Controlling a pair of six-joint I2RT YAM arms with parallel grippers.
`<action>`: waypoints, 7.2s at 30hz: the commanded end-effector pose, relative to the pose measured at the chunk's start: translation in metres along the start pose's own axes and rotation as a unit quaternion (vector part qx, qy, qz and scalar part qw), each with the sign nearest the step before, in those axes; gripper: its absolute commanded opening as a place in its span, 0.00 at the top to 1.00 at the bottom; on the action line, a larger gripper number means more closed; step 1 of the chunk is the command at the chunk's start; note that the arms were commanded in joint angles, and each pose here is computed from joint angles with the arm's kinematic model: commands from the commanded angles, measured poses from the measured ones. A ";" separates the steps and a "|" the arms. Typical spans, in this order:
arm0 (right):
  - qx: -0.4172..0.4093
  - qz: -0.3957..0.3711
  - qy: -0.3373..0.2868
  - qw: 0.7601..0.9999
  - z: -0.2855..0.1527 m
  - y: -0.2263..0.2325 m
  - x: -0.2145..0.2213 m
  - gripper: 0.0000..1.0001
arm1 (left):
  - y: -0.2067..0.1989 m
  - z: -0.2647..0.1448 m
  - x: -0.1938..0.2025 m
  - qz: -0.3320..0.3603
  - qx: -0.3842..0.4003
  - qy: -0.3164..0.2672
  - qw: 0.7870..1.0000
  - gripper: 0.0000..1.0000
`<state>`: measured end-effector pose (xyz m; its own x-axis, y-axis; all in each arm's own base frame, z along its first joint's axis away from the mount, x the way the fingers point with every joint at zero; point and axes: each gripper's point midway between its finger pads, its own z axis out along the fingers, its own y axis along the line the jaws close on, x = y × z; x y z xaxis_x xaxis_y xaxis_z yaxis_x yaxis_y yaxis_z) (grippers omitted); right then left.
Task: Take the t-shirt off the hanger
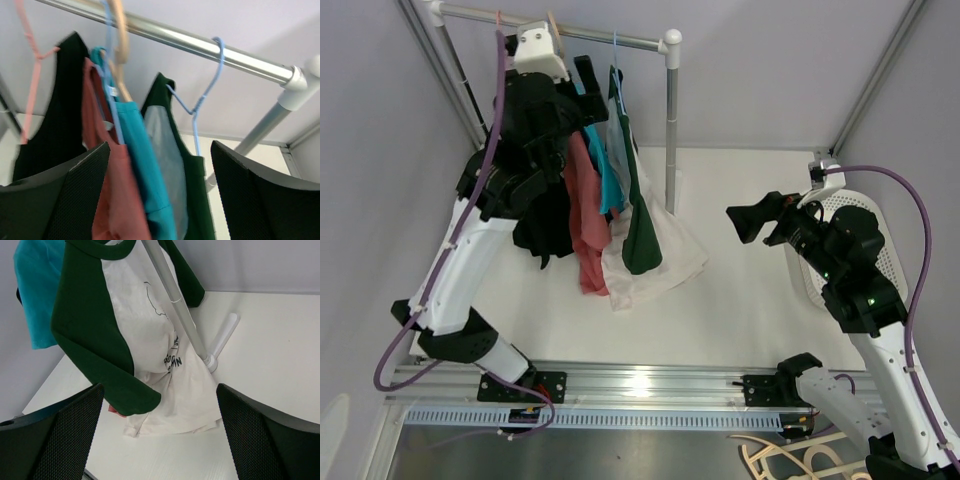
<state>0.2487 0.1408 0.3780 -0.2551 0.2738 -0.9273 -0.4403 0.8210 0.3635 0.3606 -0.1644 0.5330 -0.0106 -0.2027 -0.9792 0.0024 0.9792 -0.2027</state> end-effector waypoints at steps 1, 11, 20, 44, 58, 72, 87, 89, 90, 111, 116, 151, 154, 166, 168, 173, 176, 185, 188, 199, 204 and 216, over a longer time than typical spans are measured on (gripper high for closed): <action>-0.014 0.002 -0.002 1.000 -0.004 0.007 -0.003 0.01 | -0.034 0.013 0.035 -0.008 0.036 0.053 0.998 0.13; -0.003 -0.006 0.000 1.000 -0.008 0.003 -0.001 0.00 | -0.084 0.031 0.054 -0.025 0.101 0.067 0.992 0.14; -0.001 -0.011 -0.007 1.000 -0.015 0.003 -0.004 0.01 | -0.084 0.055 0.070 0.007 0.064 0.060 0.996 0.15; 0.006 -0.009 0.001 1.000 -0.014 -0.001 0.004 0.01 | -0.055 0.105 0.059 0.035 0.010 0.014 0.999 0.48; 0.003 -0.007 0.002 1.000 -0.013 0.000 0.004 0.00 | -0.059 0.127 0.076 0.042 0.035 0.024 0.998 0.79; 0.003 -0.007 0.005 1.000 -0.012 -0.002 0.007 0.01 | -0.059 0.093 -0.019 0.056 0.037 -0.110 0.992 0.99; 0.000 -0.005 0.012 1.000 -0.006 -0.002 0.012 0.01 | -0.030 0.009 -0.051 0.059 -0.080 -0.147 0.984 0.99; -0.006 -0.005 0.014 1.000 -0.006 0.000 0.012 0.00 | -0.019 -0.007 -0.041 0.029 -0.116 -0.128 0.985 0.99; -0.007 -0.005 0.015 1.000 -0.006 0.001 0.012 0.01 | -0.022 -0.010 -0.029 0.040 -0.112 -0.119 0.986 0.99; -0.212 -0.032 -0.005 0.977 -0.054 0.068 0.054 0.06 | -0.052 -0.031 0.029 0.091 -0.258 -0.055 0.960 0.99; -0.208 -0.050 0.002 0.977 -0.045 0.070 0.061 0.05 | -0.072 -0.017 0.037 0.110 -0.247 -0.059 0.961 0.99; -0.113 -0.066 -0.052 0.990 -0.014 0.078 0.083 1.00 | -0.040 -0.016 0.006 0.091 -0.275 -0.076 0.954 0.99; -0.108 -0.057 -0.063 0.991 -0.029 0.070 0.072 1.00 | -0.028 -0.013 -0.008 0.083 -0.286 -0.090 0.950 0.99; -0.074 -0.009 -0.109 0.991 -0.076 0.038 0.032 1.00 | -0.033 0.000 -0.049 0.110 -0.233 -0.120 0.959 0.99; -0.062 0.006 -0.127 0.990 -0.088 0.028 0.021 1.00 | -0.026 0.003 -0.052 0.109 -0.240 -0.124 0.957 0.99; -0.038 0.031 -0.149 0.988 -0.116 0.005 0.005 1.00 | -0.011 0.013 -0.055 0.114 -0.260 -0.128 0.950 0.99; -0.026 0.046 -0.157 0.986 -0.125 -0.003 -0.002 1.00 | -0.007 0.019 -0.054 0.120 -0.267 -0.129 0.948 0.99; -0.006 0.045 -0.177 0.983 -0.151 -0.008 -0.017 1.00 | 0.000 0.042 -0.053 0.135 -0.273 -0.137 0.943 0.99; 0.016 0.038 -0.146 0.988 -0.134 -0.008 -0.011 1.00 | -0.007 0.044 -0.055 0.103 -0.251 -0.150 0.951 0.99; 0.063 0.054 -0.078 0.993 -0.081 -0.007 0.015 1.00 | -0.038 0.019 -0.042 0.075 -0.061 -0.092 0.991 0.99; 0.009 0.063 -0.016 0.998 -0.040 0.023 0.045 1.00 | -0.039 0.009 -0.055 0.052 -0.042 -0.110 0.992 0.99; 0.018 0.056 0.011 0.998 -0.003 0.022 0.061 1.00 | -0.059 -0.044 -0.032 0.003 0.089 -0.039 0.995 0.99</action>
<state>0.2082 0.1696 0.2771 -0.4164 0.2894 -0.8619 -0.3313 0.8345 0.4402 0.3581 -0.2193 0.5633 0.0980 -0.0659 -0.9930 0.0243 0.9977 -0.0638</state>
